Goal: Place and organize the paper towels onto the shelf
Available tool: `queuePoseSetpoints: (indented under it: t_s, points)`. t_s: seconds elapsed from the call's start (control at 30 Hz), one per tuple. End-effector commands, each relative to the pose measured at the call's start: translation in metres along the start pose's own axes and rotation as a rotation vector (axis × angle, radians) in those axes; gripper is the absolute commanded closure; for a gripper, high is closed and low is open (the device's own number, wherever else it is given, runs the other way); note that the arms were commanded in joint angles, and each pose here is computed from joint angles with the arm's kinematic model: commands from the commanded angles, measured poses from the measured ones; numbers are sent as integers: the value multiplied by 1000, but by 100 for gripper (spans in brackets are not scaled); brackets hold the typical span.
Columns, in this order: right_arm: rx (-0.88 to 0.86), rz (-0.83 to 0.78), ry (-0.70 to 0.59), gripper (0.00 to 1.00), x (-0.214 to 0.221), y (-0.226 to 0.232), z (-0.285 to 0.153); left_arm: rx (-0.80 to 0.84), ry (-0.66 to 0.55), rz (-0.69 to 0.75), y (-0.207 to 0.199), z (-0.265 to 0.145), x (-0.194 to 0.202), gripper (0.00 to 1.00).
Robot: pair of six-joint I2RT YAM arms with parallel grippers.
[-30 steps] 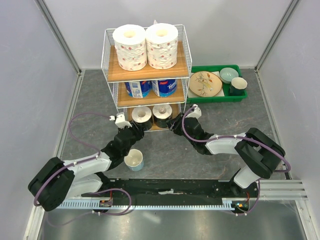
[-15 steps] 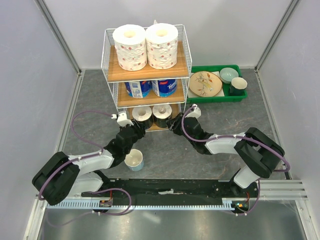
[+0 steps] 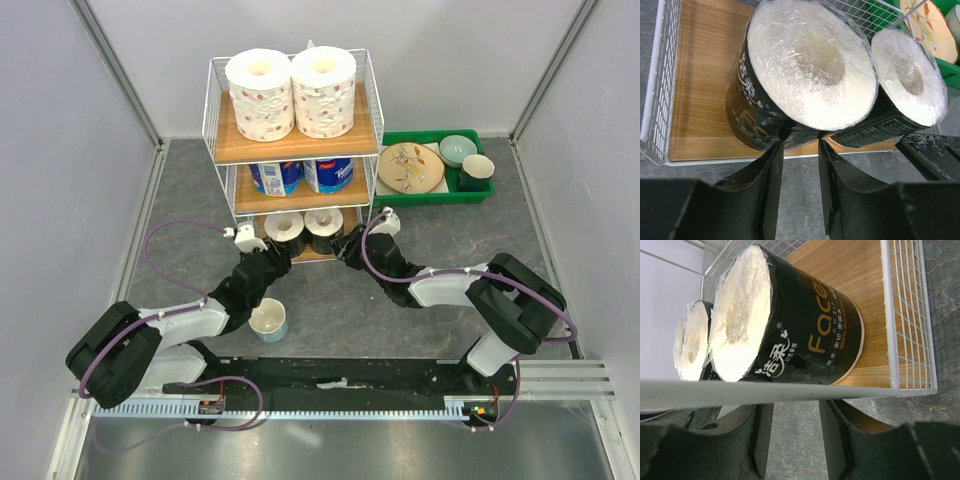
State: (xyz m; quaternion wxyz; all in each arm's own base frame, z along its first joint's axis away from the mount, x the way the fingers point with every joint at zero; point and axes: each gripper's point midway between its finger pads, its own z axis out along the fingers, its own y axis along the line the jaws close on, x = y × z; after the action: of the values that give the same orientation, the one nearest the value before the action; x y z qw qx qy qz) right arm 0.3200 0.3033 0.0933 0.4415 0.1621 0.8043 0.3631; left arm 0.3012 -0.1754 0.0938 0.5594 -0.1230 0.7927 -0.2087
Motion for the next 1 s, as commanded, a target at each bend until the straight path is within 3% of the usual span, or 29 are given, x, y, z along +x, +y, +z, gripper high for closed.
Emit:
queuePoseSetpoints:
  t_s: [0.0,0.97]
  points:
    - [-57,4,-28,52,-10,22,3,23,-75,-5,-14,7,-24,59]
    - [-61,-2,-15,52,-8,23,2,17,-78,-12,-15,9,-25,59]
